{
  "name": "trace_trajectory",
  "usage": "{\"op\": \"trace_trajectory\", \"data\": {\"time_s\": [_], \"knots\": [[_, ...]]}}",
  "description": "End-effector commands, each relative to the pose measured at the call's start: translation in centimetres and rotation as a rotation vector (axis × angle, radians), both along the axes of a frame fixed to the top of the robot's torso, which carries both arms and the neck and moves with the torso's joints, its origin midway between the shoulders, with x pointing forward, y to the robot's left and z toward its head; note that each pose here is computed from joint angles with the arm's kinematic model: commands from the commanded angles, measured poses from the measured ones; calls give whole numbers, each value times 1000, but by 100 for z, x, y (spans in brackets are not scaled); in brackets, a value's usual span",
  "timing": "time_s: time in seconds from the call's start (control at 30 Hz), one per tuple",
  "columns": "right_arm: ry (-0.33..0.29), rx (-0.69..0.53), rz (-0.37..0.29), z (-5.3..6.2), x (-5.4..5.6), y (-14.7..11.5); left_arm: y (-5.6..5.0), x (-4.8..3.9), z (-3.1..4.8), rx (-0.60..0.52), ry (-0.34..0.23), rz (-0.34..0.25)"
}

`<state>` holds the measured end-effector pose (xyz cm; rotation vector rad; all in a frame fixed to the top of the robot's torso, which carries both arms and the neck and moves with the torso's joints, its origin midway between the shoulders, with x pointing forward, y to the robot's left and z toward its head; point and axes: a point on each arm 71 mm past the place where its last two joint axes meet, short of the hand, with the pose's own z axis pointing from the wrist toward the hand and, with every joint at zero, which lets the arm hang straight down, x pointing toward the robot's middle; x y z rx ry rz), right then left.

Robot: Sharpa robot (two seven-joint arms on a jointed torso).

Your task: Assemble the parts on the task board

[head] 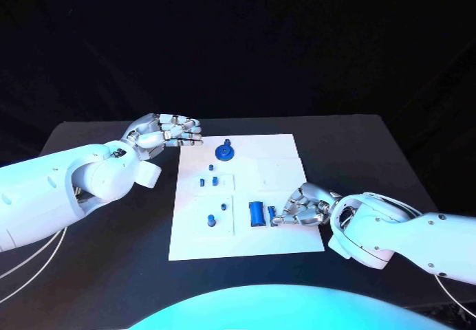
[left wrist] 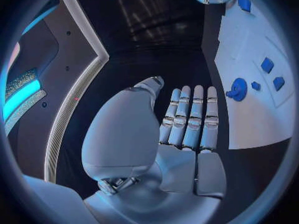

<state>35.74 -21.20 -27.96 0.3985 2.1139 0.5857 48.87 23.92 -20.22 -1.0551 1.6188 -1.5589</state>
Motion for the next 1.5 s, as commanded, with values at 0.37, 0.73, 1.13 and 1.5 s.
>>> {"op": "trace_trajectory", "data": {"time_s": [0.37,0.73,1.13,1.5], "knots": [[6,-29,28,-41,21,-8,-23,-11,7,-9,-5,-18],[-18,-47,24,-59,73,41,-20,-14,8,-9,-5,-17],[-33,-55,14,-54,85,34,-13,-14,8,-8,-5,-16],[-98,98,-5,109,119,-19,-21,-4,8,-13,-10,-11]]}}
